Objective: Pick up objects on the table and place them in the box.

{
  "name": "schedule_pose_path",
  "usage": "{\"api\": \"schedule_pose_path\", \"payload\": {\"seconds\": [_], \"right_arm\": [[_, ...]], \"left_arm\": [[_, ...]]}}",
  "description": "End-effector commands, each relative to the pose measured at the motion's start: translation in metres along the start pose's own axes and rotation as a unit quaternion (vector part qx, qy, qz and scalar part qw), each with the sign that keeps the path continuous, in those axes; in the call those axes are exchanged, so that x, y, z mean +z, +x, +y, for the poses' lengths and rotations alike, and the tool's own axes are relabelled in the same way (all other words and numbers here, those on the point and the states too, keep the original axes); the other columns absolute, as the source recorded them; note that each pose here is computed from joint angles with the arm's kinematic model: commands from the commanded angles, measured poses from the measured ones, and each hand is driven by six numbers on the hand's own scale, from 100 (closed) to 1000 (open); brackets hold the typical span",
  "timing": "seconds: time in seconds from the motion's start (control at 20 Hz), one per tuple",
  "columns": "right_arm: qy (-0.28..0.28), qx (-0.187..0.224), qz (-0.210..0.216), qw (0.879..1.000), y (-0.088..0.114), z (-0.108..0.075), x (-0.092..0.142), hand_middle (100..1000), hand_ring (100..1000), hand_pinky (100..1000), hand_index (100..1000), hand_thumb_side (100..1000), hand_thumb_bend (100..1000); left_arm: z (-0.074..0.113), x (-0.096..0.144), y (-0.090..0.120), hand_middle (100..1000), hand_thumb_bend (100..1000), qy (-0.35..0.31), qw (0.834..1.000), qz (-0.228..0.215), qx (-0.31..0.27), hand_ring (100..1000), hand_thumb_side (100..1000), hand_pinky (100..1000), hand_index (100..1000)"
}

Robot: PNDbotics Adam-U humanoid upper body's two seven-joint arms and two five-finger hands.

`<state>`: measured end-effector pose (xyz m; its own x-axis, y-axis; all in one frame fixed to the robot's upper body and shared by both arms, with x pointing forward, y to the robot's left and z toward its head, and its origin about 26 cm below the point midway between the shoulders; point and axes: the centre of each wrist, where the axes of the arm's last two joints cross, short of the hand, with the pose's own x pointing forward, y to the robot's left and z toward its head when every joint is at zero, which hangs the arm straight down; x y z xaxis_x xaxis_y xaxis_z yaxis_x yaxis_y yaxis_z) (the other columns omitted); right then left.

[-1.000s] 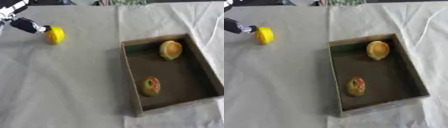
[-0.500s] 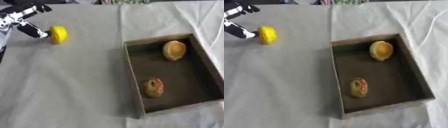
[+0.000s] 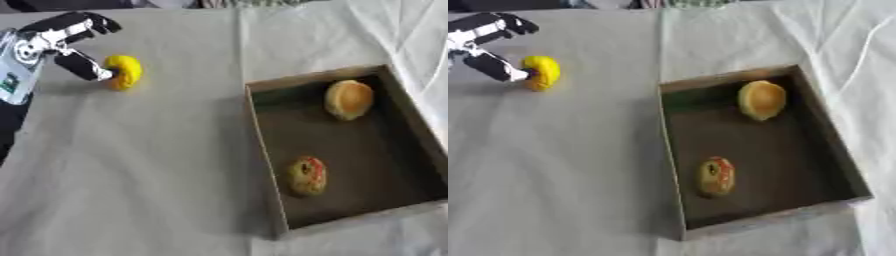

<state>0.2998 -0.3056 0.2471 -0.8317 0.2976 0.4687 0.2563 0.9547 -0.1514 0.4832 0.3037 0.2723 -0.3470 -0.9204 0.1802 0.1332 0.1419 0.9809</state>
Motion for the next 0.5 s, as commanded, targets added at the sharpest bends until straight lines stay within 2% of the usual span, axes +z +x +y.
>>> {"api": "schedule_pose_path", "payload": {"seconds": [0.05,0.15,0.25,0.35,0.45,0.5], "right_arm": [[0.004,-0.003,-0.016,1.0,0.0063,-0.0005,-0.0064,670,781,886,756,539,100],[0.005,-0.007,-0.017,1.0,0.0064,0.0005,-0.0065,669,781,887,756,539,100],[0.006,-0.01,-0.017,1.0,0.0064,0.0014,-0.0066,669,781,887,757,539,100],[0.007,-0.012,-0.017,1.0,0.0064,0.0019,-0.0066,668,781,887,757,540,100],[0.005,-0.014,-0.016,1.0,0.0064,0.0021,-0.0066,667,781,888,757,540,100],[0.004,-0.015,-0.016,1.0,0.0064,0.0021,-0.0065,667,781,888,757,541,100]], "left_arm": [[0.0139,0.003,-0.0005,822,427,-0.006,1.0,0.011,-0.015,890,100,866,910],[0.0127,0.0026,-0.001,793,396,-0.012,1.0,0.015,-0.015,875,100,847,896],[0.0107,0.0017,-0.0009,727,337,-0.013,1.0,0.017,-0.012,829,100,808,849],[0.0084,0.0007,-0.0007,662,245,-0.013,1.0,0.017,-0.008,776,100,765,797],[0.0071,0.0002,-0.0006,633,210,-0.011,1.0,0.018,-0.004,753,100,751,772],[0.0066,-0.0001,-0.0003,598,159,-0.01,1.0,0.017,-0.002,716,100,729,736]]}}
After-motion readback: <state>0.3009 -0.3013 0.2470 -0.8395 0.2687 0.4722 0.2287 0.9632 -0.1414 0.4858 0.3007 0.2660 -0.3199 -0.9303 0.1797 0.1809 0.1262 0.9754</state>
